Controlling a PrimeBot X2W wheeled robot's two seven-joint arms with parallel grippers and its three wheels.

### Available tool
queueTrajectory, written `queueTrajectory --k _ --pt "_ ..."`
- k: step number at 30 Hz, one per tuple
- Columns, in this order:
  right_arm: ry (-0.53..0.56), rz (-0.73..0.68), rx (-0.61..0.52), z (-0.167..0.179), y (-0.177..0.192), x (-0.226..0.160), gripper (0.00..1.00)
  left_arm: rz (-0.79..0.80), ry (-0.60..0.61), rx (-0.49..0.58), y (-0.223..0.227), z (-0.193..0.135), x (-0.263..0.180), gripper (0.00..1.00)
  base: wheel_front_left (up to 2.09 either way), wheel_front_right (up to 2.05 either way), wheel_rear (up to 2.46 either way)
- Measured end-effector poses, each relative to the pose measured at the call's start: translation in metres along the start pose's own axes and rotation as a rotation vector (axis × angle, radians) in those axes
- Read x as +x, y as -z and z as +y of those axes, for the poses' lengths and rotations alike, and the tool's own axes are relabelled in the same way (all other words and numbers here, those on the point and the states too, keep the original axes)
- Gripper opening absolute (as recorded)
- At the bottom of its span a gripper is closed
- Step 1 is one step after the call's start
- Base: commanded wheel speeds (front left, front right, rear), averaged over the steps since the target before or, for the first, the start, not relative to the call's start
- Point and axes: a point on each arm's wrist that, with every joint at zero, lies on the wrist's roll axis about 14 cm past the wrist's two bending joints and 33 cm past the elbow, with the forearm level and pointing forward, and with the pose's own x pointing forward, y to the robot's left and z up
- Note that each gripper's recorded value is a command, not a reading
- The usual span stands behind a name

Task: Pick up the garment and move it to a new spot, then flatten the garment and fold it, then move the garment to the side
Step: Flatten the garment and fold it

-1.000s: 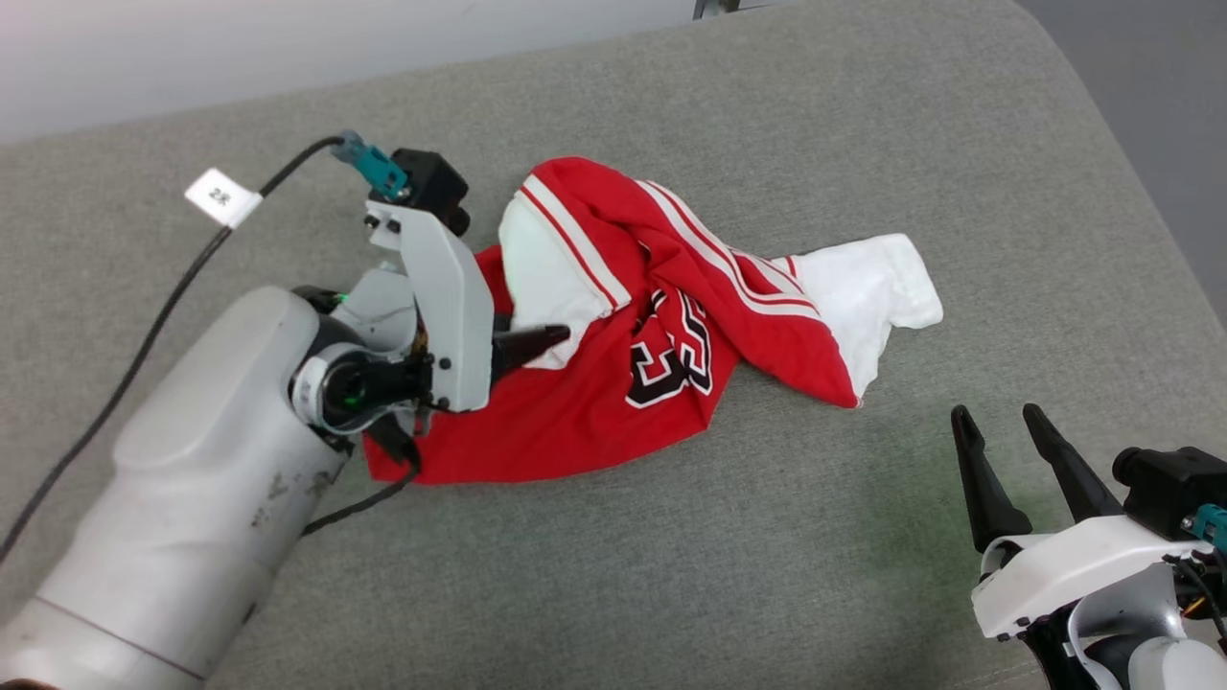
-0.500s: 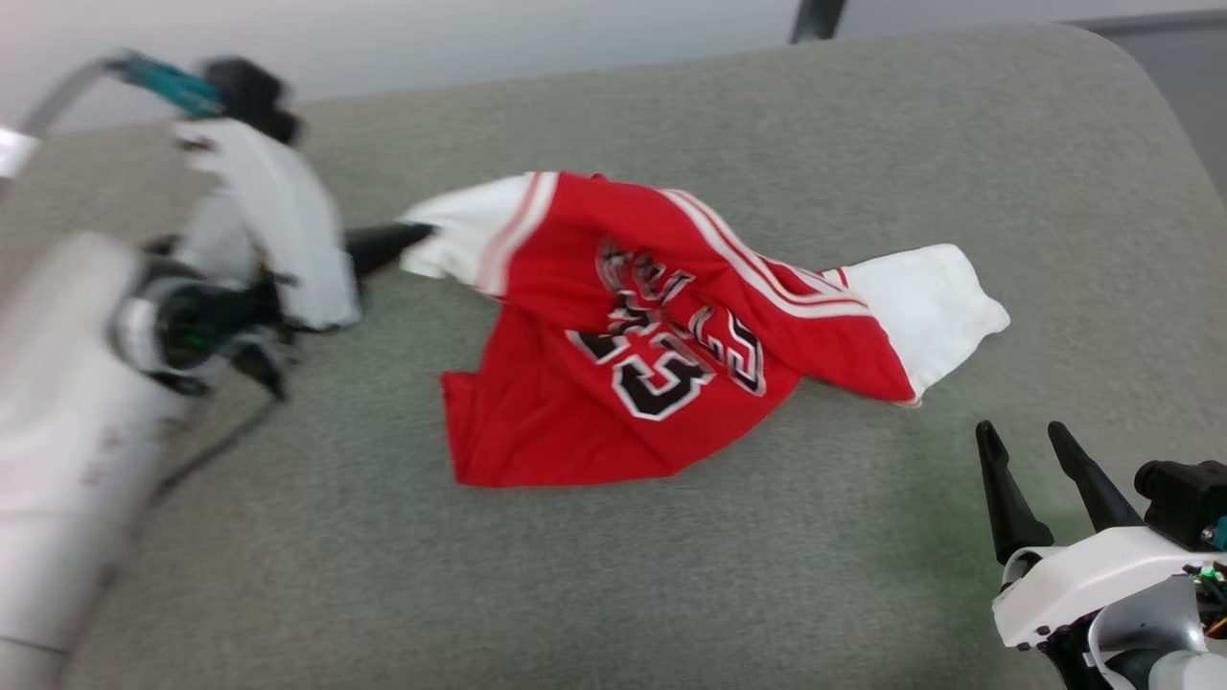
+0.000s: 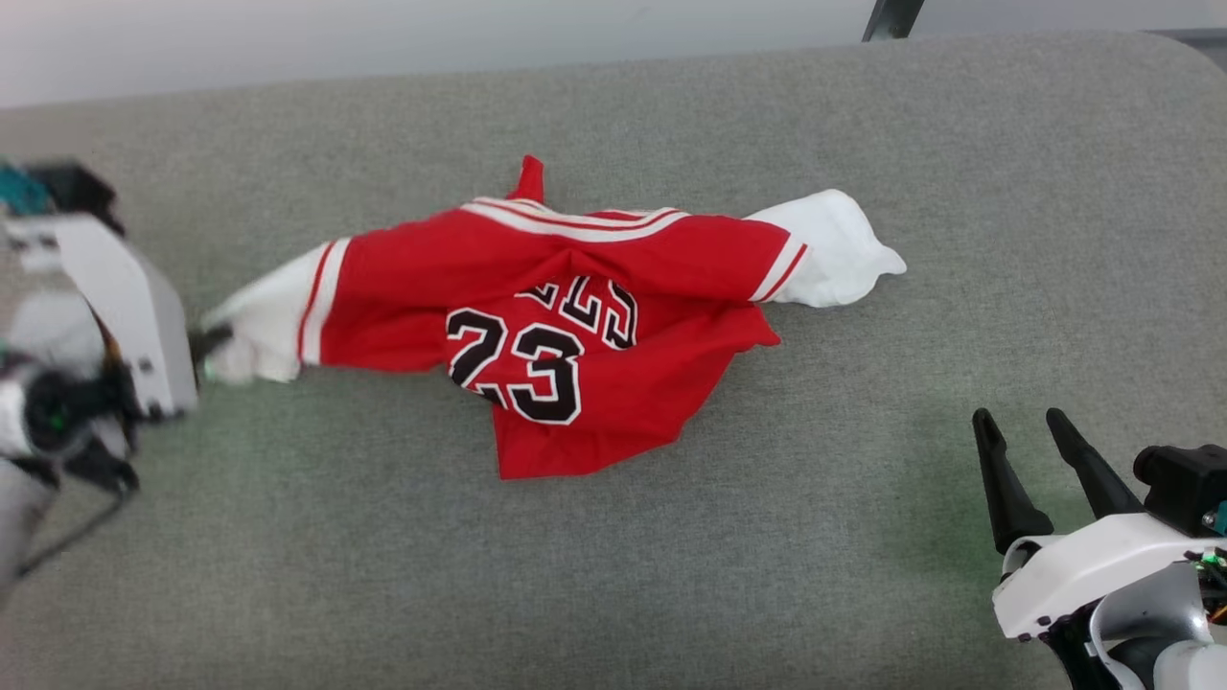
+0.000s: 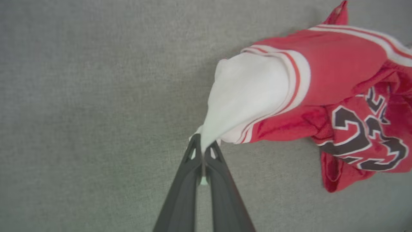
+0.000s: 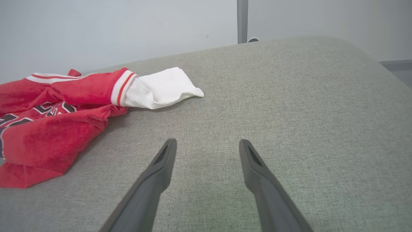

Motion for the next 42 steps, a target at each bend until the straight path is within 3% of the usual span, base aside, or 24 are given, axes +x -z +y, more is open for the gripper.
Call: queueTrajectory --k 5,10,11,13,20,26,38,42 --pt "0.03 0.007 -0.012 -0.01 -0.001 -0.001 1.0 0.11 -0.022 0.002 0.046 0.007 0.022 0.0 0.0 0.0 0.0" --pt "0.039 0.002 -0.016 -0.013 -0.005 -0.004 1.0 0.111 -0.011 -0.002 0.054 0.007 0.025 0.0 0.0 0.0 0.0" --pt "0.038 0.0 -0.017 -0.012 -0.006 -0.004 1.0 0.103 -0.01 -0.001 0.054 0.006 0.024 0.26 0.0 0.0 0.0" --pt "0.03 0.001 -0.017 -0.01 -0.007 -0.004 1.0 0.089 -0.015 0.001 0.052 0.008 0.022 1.0 0.0 0.0 0.0" --pt "0.017 0.002 -0.018 -0.005 -0.009 -0.008 1.0 0.008 -0.001 -0.03 0.024 0.013 0.001 1.0 0.0 0.0 0.0" --pt "0.01 0.014 -0.017 -0.002 -0.005 -0.008 1.0 -0.168 -0.015 -0.022 -0.031 0.017 -0.014 1.0 0.0 0.0 0.0" --pt "0.076 0.031 -0.006 -0.025 0.003 -0.012 1.0 -0.007 0.022 0.031 0.004 -0.011 0.056 1.0 0.0 0.0 0.0" --pt "0.088 0.035 0.002 -0.029 0.006 -0.013 1.0 0.04 -0.009 0.123 0.016 -0.007 0.064 1.0 0.0 0.0 0.0"
